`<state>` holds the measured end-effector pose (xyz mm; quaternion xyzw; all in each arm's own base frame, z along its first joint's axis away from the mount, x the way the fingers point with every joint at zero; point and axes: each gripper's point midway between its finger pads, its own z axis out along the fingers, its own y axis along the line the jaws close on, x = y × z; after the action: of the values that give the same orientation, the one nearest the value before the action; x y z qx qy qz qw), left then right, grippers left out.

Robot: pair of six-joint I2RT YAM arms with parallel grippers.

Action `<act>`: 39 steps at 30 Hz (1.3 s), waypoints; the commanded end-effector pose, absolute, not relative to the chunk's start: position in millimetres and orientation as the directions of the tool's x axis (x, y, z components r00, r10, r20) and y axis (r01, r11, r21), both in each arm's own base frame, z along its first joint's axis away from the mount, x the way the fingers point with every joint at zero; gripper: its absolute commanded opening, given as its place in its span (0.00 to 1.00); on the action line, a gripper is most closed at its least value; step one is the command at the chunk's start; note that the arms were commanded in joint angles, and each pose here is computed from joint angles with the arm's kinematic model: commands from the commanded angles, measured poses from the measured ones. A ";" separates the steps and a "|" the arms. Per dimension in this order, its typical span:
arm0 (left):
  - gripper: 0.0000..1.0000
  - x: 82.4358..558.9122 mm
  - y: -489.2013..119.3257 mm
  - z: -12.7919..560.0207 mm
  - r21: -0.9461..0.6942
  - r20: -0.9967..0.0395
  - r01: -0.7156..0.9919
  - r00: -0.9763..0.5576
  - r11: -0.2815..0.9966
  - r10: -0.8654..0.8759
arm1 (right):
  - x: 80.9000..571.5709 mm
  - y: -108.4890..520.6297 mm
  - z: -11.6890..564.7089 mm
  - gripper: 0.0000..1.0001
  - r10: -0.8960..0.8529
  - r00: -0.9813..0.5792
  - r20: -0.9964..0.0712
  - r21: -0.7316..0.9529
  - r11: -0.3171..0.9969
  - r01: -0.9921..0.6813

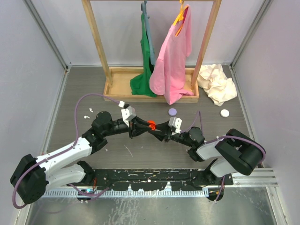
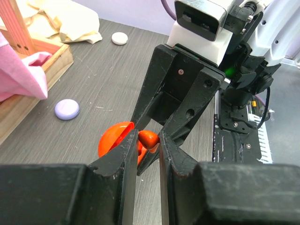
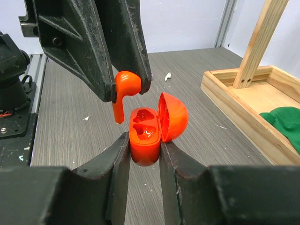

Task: Insert the wireless bluetooth earbuds into the charging case
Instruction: Place the earbud in the charging case.

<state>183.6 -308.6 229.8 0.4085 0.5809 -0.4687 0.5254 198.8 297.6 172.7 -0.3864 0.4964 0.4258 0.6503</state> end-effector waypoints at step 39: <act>0.22 199.8 -309.0 232.9 -0.011 -1.000 0.948 -0.011 0.317 -0.004 | 194.2 294.5 202.6 0.14 0.249 0.238 -0.939 -0.142 0.348 -0.926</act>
<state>195.1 -308.7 221.4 0.4112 0.5905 -0.4277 0.5471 197.6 296.9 172.5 -0.3869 0.4953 0.4263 0.6505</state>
